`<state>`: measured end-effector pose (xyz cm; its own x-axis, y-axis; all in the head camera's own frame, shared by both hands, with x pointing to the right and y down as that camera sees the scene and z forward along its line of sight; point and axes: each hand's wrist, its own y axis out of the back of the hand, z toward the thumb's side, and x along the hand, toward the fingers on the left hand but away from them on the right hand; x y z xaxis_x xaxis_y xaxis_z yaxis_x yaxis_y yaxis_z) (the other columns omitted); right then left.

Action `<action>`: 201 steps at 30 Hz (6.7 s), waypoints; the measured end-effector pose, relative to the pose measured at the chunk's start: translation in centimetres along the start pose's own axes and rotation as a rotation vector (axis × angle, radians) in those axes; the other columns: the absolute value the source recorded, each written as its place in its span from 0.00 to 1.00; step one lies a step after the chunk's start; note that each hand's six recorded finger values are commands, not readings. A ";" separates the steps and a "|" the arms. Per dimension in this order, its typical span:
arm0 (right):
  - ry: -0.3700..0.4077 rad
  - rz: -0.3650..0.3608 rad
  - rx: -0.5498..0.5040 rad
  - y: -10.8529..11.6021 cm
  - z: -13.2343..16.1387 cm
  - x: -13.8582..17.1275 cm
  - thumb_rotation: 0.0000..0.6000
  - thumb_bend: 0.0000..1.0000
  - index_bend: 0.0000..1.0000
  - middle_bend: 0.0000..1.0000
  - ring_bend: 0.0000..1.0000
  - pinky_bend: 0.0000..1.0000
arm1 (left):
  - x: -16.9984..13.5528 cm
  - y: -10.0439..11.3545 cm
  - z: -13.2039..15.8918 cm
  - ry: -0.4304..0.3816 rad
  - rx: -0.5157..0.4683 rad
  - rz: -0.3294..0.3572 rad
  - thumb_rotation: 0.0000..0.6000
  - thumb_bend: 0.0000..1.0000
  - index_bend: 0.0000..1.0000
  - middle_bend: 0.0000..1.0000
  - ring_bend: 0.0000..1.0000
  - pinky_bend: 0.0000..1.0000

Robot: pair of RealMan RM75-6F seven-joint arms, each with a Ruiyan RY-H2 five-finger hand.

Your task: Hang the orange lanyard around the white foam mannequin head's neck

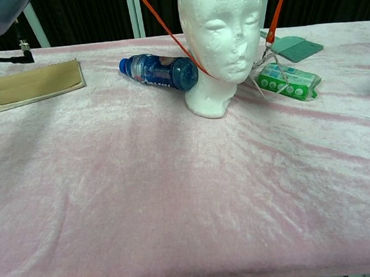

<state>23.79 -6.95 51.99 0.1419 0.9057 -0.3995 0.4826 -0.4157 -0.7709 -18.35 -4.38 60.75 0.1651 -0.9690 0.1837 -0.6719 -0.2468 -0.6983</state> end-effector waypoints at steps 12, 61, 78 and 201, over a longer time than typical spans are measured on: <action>0.001 0.030 0.007 -2.1 1.1 -3.0 1.00 0.45 0.76 0.12 0.24 0.21 | 1.6 -1.3 -2.9 0.032 0.101 0.041 1.00 0.40 0.56 0.18 0.00 0.00; -0.129 0.128 0.087 -9.7 -3.8 -8.8 1.00 0.09 0.23 0.05 0.18 0.18 | 3.2 -5.2 -10.4 0.192 0.162 -0.012 1.00 0.10 0.22 0.07 0.00 0.00; -0.116 0.107 0.004 -6.3 -4.1 -6.3 1.00 0.01 0.17 0.04 0.18 0.18 | 2.4 -4.4 -10.3 0.173 0.337 -0.039 1.00 0.01 0.20 0.06 0.00 0.00; -0.159 0.399 0.403 -25.5 -12.6 9.2 1.00 0.58 0.28 0.71 0.75 0.65 | -31.3 17.7 -17.7 0.376 0.469 -0.020 1.00 0.04 0.22 0.06 0.00 0.00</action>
<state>23.70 13.00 74.28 0.0991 0.6618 -0.7431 0.0470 -0.7491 -0.6608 -48.26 21.70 54.89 -0.1500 -0.9161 0.3719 -0.2666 -0.3247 -0.9074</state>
